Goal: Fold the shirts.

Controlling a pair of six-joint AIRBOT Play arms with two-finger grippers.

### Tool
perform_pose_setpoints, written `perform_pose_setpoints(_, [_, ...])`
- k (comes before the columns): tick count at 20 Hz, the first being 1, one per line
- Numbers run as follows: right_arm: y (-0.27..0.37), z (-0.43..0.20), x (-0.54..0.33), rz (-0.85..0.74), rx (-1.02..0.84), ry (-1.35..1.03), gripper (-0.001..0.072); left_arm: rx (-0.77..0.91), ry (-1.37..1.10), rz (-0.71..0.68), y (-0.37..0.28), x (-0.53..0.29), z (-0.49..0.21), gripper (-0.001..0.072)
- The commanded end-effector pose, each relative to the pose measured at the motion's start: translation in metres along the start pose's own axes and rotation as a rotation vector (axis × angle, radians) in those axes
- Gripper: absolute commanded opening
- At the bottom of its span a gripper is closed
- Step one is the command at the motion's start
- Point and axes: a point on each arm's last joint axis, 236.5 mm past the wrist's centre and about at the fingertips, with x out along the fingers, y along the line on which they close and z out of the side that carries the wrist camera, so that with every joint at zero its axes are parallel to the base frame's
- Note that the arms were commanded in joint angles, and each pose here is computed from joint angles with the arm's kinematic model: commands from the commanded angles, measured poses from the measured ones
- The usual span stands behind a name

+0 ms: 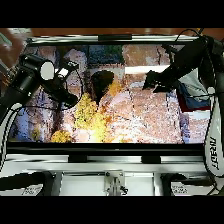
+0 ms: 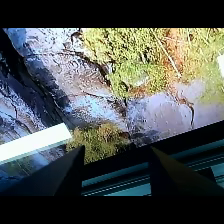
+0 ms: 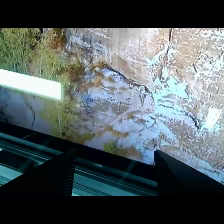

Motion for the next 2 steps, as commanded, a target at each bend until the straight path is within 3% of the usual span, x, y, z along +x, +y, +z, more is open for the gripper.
perform_pose_setpoints(1, [0.0002, -0.0002, 0.0004, 0.0, 0.0, 0.001, 0.0595, 0.001, 0.0, 0.0, -0.0003, -0.0001, 0.0002, 0.047])
perform_pose_setpoints(2, [0.0002, -0.0002, 0.0004, 0.0, 0.0, 0.001, 0.0595, 0.001, 0.0, 0.0, -0.0003, -0.0001, 0.0002, 0.047])
